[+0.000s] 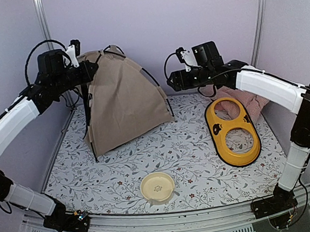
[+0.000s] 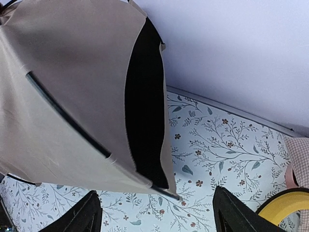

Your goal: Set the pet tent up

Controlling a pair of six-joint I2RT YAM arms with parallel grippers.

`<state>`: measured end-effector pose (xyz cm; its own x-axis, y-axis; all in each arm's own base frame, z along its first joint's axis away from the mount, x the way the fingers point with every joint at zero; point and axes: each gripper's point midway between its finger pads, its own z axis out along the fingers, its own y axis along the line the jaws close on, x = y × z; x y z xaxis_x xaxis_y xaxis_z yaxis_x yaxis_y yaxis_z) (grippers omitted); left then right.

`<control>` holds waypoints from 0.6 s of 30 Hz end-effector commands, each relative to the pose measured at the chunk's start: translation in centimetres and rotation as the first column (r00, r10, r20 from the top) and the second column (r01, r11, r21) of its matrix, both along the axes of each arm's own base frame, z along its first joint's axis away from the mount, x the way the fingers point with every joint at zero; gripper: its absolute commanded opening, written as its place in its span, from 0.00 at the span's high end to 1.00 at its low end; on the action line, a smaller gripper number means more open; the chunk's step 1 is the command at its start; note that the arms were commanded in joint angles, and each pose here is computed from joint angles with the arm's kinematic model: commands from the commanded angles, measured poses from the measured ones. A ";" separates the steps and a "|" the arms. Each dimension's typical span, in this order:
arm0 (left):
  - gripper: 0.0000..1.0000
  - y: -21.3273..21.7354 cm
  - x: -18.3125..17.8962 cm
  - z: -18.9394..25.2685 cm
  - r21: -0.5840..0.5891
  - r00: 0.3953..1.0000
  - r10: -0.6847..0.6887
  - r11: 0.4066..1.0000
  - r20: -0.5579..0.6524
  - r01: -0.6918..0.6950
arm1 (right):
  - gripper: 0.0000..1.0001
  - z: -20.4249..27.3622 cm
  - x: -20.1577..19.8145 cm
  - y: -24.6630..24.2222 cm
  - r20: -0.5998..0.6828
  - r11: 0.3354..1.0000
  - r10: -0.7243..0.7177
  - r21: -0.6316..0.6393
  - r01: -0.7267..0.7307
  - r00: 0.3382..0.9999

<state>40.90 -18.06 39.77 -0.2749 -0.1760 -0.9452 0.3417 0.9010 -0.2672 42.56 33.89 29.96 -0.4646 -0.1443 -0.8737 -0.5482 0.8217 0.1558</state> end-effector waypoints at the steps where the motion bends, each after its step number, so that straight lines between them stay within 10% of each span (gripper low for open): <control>1: 1.00 -0.4 -0.7 7.6 -0.243 0.976 0.080 0.970 0.201 -0.029 | 0.15 5.2 -3.3 1.4 0.039 0.995 -0.008 0.097 0.004 0.999; 18: 1.00 -4.2 -1.1 11.5 -0.626 0.939 0.237 0.779 0.250 -0.030 | 0.01 4.5 -13.0 11.6 0.067 0.982 0.107 0.150 -0.116 0.992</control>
